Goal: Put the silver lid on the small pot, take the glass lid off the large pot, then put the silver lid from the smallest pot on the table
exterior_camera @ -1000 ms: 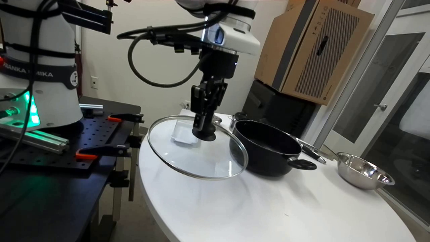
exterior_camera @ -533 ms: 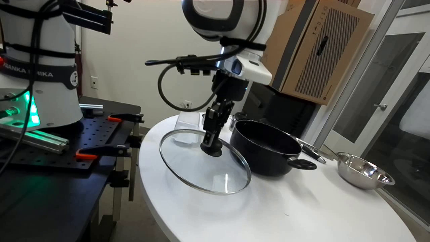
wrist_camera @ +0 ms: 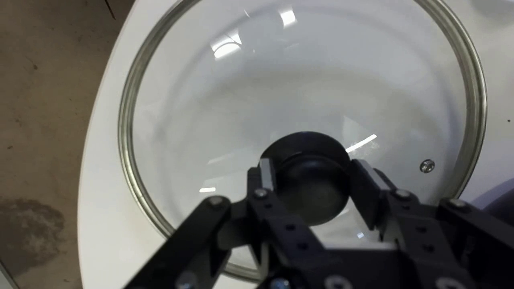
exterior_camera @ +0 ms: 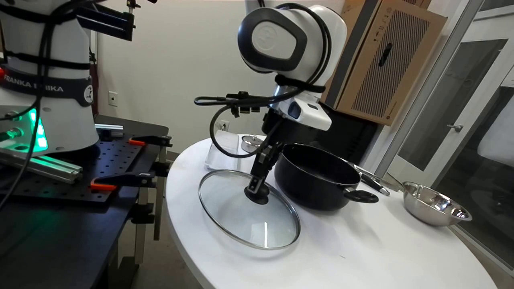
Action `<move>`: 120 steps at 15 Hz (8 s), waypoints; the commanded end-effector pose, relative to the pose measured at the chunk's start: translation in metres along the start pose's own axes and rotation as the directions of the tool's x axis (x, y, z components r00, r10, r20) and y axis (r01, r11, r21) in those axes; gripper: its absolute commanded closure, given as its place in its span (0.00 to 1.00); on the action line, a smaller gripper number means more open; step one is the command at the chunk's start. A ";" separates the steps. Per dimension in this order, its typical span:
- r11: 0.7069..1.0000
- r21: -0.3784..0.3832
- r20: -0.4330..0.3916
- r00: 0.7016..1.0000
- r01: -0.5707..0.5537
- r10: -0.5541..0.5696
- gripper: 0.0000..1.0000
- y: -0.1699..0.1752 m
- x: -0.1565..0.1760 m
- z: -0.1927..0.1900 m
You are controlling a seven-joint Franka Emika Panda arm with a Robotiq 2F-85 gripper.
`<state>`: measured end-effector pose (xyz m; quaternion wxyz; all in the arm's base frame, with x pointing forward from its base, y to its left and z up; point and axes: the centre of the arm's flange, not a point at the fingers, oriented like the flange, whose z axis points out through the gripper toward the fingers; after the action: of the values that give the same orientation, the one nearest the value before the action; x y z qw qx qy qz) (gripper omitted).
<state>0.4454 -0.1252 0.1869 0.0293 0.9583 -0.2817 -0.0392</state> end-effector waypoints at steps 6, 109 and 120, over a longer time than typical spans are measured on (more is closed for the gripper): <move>0.999 -0.030 -0.006 1.000 0.014 -0.014 0.76 -0.020 0.014 0.010; 0.709 -0.033 0.017 0.710 0.704 -0.704 0.95 -0.250 -0.098 -0.026; 0.769 -0.069 0.004 0.771 0.636 -0.637 0.95 -0.228 -0.086 0.008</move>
<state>0.5058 0.1033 0.1797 0.0353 0.9959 0.0622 -0.0548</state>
